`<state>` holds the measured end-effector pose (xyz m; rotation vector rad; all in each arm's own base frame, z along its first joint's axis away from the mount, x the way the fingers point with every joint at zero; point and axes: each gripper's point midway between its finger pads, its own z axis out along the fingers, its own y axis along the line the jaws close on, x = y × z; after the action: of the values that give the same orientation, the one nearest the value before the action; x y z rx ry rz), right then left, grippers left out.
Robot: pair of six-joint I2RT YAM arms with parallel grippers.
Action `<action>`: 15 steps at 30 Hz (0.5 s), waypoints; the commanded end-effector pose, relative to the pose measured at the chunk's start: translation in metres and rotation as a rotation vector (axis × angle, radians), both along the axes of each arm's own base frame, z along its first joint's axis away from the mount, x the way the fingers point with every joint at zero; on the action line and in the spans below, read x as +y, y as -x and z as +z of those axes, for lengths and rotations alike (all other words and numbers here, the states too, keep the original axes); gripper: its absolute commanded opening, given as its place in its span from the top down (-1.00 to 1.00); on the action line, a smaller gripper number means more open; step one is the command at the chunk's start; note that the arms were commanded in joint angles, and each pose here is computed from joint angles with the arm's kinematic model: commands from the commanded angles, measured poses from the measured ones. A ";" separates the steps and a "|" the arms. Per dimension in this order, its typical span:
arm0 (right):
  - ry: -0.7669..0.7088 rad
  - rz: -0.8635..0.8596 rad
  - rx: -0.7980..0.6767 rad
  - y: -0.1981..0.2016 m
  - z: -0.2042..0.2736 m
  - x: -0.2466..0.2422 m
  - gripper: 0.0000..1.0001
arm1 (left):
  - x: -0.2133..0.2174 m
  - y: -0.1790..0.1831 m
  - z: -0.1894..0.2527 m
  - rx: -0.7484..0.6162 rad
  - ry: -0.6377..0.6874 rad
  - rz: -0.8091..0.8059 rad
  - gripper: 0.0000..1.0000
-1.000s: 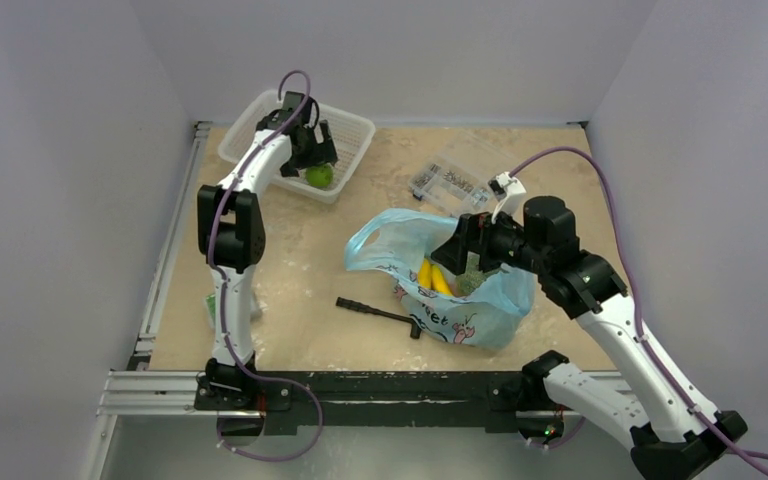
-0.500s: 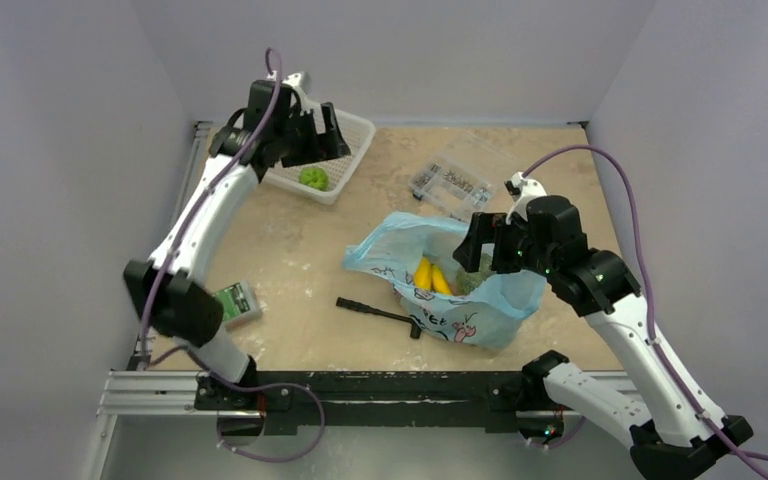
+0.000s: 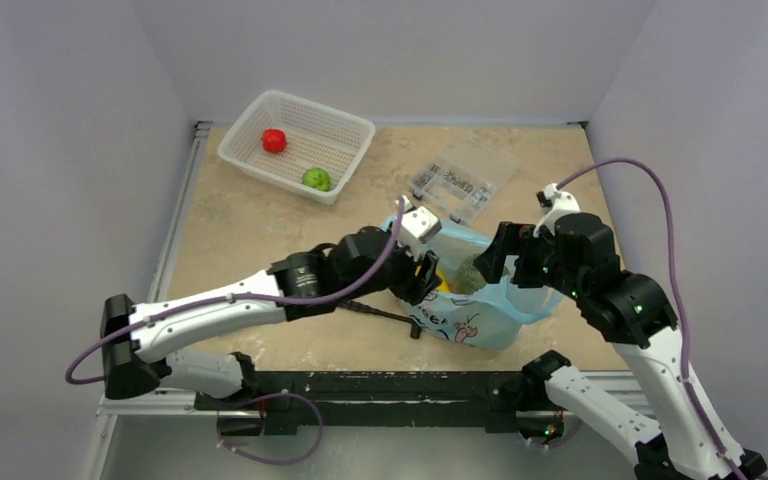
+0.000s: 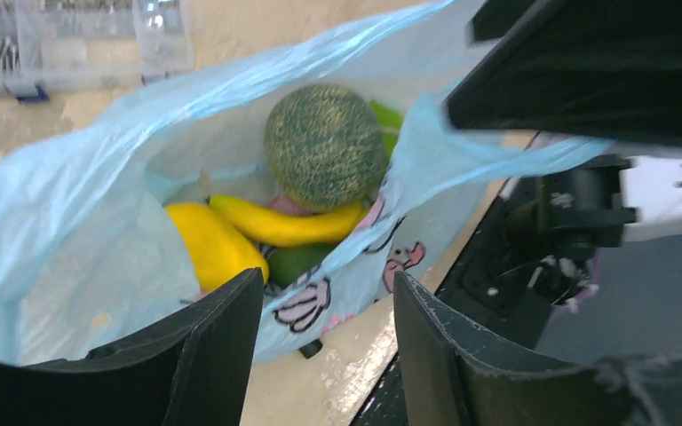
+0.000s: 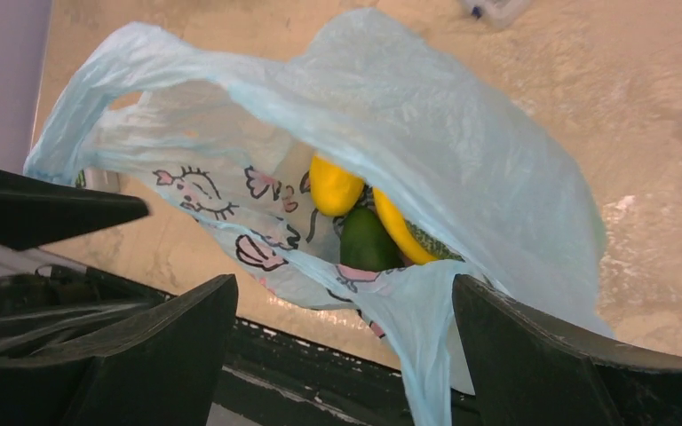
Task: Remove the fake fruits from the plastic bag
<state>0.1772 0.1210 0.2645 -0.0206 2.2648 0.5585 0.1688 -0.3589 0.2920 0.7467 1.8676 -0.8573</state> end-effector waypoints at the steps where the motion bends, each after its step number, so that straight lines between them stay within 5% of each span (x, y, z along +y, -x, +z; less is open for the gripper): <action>1: -0.002 -0.192 -0.113 0.006 0.040 -0.038 -0.80 | -0.010 -0.028 -0.028 -0.008 -0.101 0.186 -0.09; 8: -0.036 -0.187 -0.093 0.024 0.043 -0.041 -0.84 | -0.058 -0.031 -0.050 0.012 -0.129 0.104 -0.08; 15: 0.160 -0.380 -0.054 0.022 0.024 -0.088 -0.98 | -0.057 -0.040 -0.088 0.040 -0.239 0.156 -0.06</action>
<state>0.1551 0.0659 0.2943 0.2016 2.1722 0.3792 0.2017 -0.4104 0.1968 0.7703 2.0688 -0.5673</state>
